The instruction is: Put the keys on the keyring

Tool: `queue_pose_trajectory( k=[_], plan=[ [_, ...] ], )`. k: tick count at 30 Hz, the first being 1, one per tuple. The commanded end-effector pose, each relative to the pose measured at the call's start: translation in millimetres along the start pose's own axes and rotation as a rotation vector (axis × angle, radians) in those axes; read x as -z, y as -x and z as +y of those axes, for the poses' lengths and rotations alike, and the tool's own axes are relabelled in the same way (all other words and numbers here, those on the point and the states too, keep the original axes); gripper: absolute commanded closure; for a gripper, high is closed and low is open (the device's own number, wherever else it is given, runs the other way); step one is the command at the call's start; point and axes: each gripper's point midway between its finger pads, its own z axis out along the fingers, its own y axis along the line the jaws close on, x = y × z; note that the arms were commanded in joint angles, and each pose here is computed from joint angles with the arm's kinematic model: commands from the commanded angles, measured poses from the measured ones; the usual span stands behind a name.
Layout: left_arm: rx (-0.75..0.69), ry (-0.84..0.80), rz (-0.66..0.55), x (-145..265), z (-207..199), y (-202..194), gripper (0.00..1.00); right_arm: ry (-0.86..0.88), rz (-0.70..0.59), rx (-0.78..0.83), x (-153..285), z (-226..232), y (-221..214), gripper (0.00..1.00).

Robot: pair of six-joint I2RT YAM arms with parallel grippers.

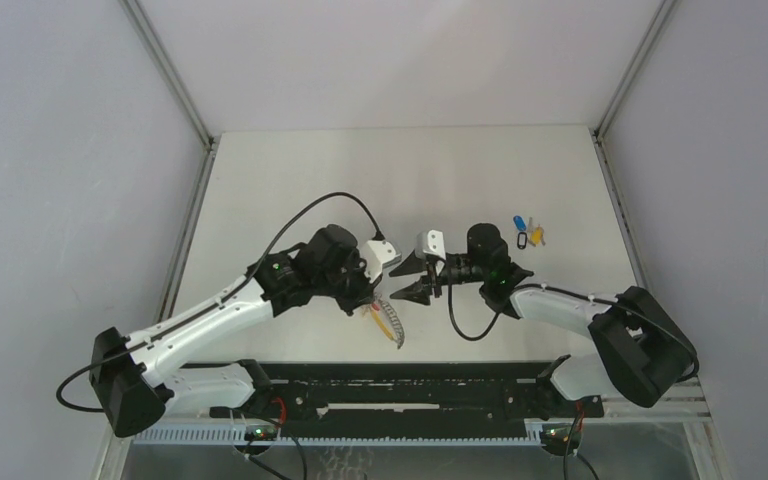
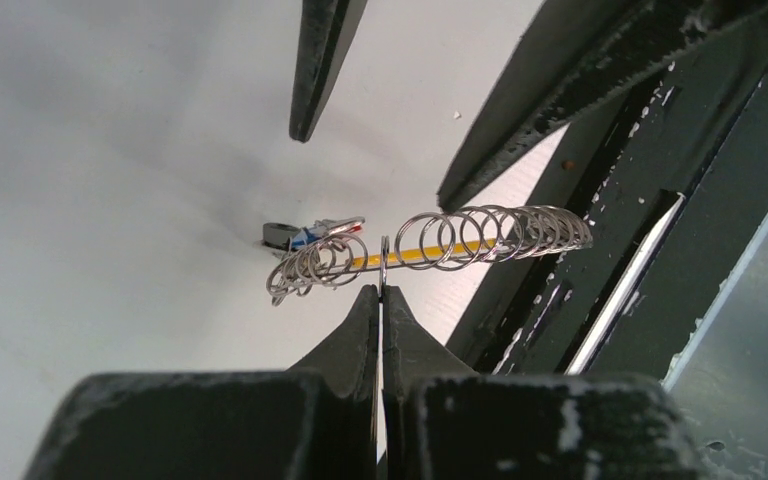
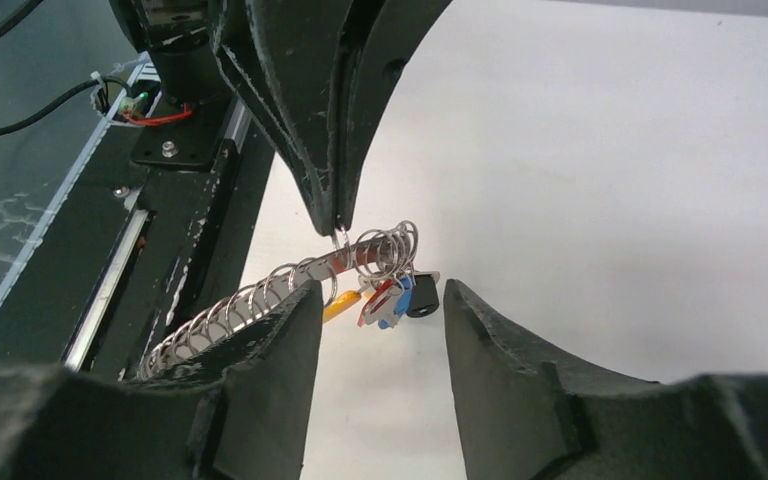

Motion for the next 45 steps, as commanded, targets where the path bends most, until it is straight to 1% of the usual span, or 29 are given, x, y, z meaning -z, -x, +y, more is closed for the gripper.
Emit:
queue_pose_trajectory(
  k=[1, 7, 9, 19, 24, 30, 33, 36, 37, 39, 42, 43, 45],
  plan=[
    [-0.081, -0.038, -0.063, 12.8, -8.0, 26.7, 1.00, 0.056, -0.087, 0.070, -6.0, 4.8, 21.7, 0.54],
    [-0.097, -0.054, -0.077, 15.0, -11.6, 32.0, 1.00, 0.117, -0.103, 0.038, -10.9, 12.2, 21.0, 0.70],
    [-0.099, -0.049, -0.084, 16.1, -11.0, 34.0, 1.00, 0.141, -0.103, 0.032, -12.7, 15.5, 20.7, 0.74],
    [-0.110, -0.053, -0.098, 16.0, -12.2, 38.2, 1.00, 0.194, -0.097, 0.015, -21.5, 23.9, 17.9, 0.76],
    [-0.123, -0.079, -0.119, 17.3, -18.2, 41.4, 1.00, 0.185, -0.100, 0.010, -25.4, 20.6, 17.3, 0.80],
    [-0.130, -0.091, -0.135, 17.7, -21.1, 42.1, 1.00, 0.195, -0.106, 0.004, -26.8, 22.4, 17.6, 0.82],
    [-0.129, -0.090, -0.140, 17.6, -20.9, 43.2, 1.00, 0.203, -0.106, 0.002, -27.5, 24.2, 17.8, 0.87],
    [-0.124, -0.073, -0.159, 17.5, -18.4, 45.2, 1.00, 0.208, -0.105, -0.009, -25.4, 24.3, 17.9, 1.00],
    [-0.115, -0.057, -0.172, 17.8, -16.3, 46.2, 0.99, 0.209, -0.106, -0.016, -24.0, 24.2, 18.8, 1.00],
    [-0.090, -0.027, -0.207, 17.4, -12.2, 46.4, 0.94, 0.200, -0.105, -0.036, -20.4, 21.9, 20.5, 1.00],
    [-0.039, 0.009, -0.301, 17.1, -8.2, 46.2, 0.83, 0.177, -0.096, -0.039, -14.9, 19.6, 24.0, 1.00],
    [-0.023, 0.020, -0.347, 16.5, -6.7, 46.3, 0.80, 0.170, -0.092, -0.027, -13.0, 20.0, 25.7, 1.00],
    [0.006, 0.043, -0.489, 22.2, -3.9, 54.0, 0.77, 0.155, -0.090, -0.003, -8.9, 20.2, 30.8, 1.00]
  ],
)
